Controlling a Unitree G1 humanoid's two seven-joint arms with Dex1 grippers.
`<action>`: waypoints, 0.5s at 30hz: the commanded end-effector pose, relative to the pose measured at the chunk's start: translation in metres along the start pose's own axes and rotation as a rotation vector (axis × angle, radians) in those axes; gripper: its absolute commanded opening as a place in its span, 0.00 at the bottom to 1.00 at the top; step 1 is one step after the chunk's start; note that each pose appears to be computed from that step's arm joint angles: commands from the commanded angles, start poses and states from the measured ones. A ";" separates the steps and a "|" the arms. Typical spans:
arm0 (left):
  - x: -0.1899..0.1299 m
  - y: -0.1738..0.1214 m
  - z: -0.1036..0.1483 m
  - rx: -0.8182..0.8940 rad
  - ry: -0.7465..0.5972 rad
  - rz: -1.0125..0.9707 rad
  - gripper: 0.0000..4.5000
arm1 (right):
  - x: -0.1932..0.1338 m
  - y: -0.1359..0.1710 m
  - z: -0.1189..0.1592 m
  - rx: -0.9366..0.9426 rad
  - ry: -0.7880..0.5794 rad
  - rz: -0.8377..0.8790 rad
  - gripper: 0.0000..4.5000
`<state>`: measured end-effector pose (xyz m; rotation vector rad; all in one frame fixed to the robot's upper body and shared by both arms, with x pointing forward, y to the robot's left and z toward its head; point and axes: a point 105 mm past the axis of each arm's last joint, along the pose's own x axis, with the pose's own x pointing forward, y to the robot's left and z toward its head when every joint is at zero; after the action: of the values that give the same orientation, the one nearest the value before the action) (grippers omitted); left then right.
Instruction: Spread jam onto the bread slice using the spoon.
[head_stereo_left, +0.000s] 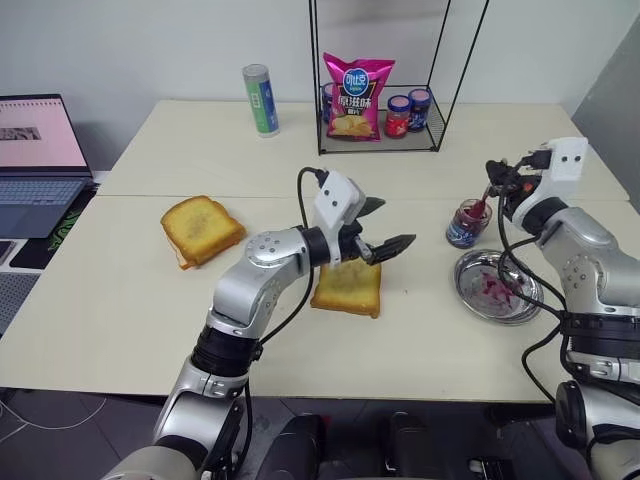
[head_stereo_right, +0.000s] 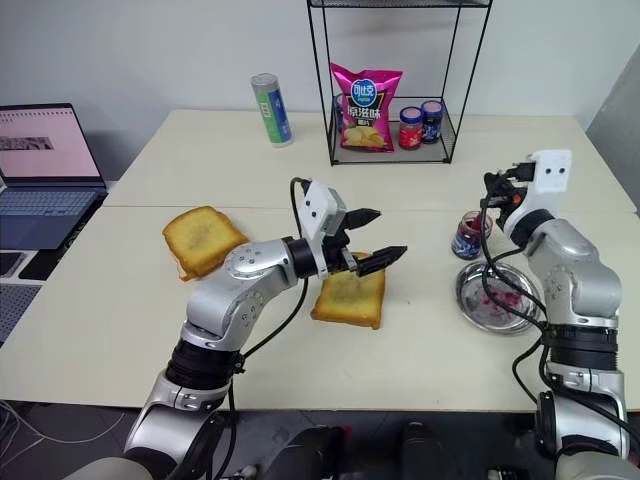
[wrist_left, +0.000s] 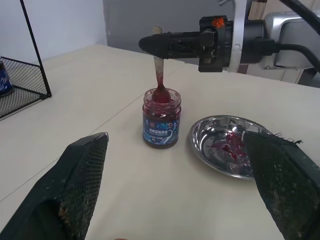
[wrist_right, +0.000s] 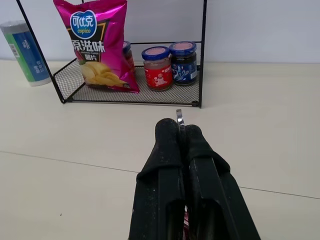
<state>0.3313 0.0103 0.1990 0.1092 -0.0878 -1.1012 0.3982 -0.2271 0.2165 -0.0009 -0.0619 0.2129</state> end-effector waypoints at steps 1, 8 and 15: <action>-0.001 -0.005 0.013 0.037 -0.037 -0.010 1.00 | 0.000 0.001 0.003 -0.018 -0.029 0.004 0.01; -0.002 -0.003 0.014 0.041 -0.038 0.001 1.00 | 0.002 -0.002 -0.006 0.093 -0.009 -0.024 0.01; -0.002 -0.001 0.015 0.040 -0.043 0.006 1.00 | 0.000 -0.003 -0.003 0.280 -0.019 -0.036 0.01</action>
<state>0.3303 0.0109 0.2012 0.1171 -0.0952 -1.0979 0.4012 -0.2314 0.1887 0.2427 0.0202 0.1647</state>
